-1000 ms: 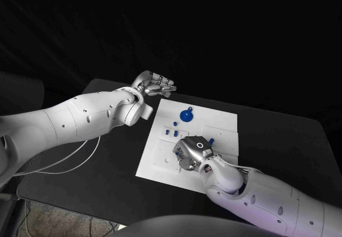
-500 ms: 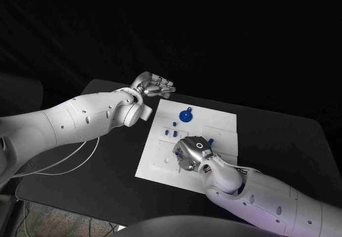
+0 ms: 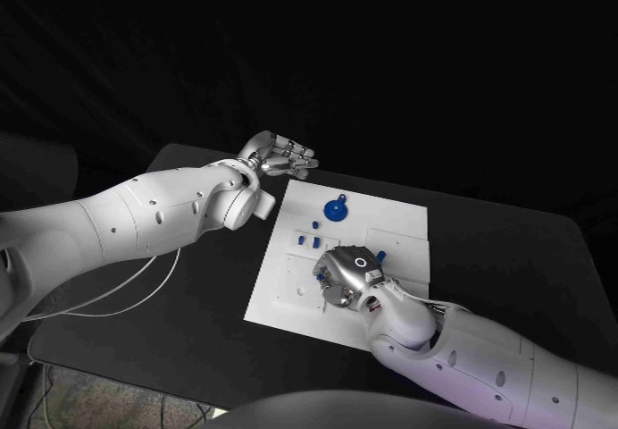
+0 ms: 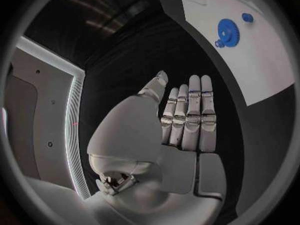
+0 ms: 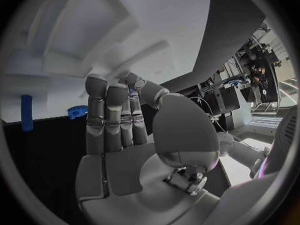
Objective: Assemble the parts on the task board
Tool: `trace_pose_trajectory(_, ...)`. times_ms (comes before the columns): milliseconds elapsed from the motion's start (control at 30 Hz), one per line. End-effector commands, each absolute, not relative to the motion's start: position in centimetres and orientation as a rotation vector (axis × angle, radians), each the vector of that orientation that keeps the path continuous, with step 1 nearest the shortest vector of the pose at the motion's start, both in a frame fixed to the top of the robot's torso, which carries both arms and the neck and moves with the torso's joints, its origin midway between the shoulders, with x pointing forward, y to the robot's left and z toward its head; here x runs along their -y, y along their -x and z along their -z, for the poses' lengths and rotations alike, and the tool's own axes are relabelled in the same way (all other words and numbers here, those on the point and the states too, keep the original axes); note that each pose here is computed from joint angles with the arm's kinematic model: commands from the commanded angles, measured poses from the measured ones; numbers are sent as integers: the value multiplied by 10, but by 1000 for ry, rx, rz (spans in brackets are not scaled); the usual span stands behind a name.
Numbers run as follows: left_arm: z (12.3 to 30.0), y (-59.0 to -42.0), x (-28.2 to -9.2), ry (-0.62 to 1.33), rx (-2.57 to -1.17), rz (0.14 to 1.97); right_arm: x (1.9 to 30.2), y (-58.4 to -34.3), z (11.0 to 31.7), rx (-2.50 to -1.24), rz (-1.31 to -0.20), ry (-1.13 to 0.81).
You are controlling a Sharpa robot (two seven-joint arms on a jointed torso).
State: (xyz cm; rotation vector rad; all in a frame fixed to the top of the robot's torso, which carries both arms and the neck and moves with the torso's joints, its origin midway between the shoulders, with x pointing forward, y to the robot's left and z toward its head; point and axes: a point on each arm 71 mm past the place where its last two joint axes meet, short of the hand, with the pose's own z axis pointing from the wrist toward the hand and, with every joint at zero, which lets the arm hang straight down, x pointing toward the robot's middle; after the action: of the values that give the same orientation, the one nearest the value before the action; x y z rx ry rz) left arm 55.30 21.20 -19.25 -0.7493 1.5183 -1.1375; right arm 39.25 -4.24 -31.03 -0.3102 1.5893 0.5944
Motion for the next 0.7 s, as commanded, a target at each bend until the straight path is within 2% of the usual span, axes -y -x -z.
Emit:
trace_pose_trajectory(33, 192, -553, -208, 744, -1533, 1159, 46, -392, 318, -1640, -568, 307)
trace_pose_trajectory(700, 193, -553, -208, 746, -1546, 1161, 46, -393, 320, -1659, -589, 286)
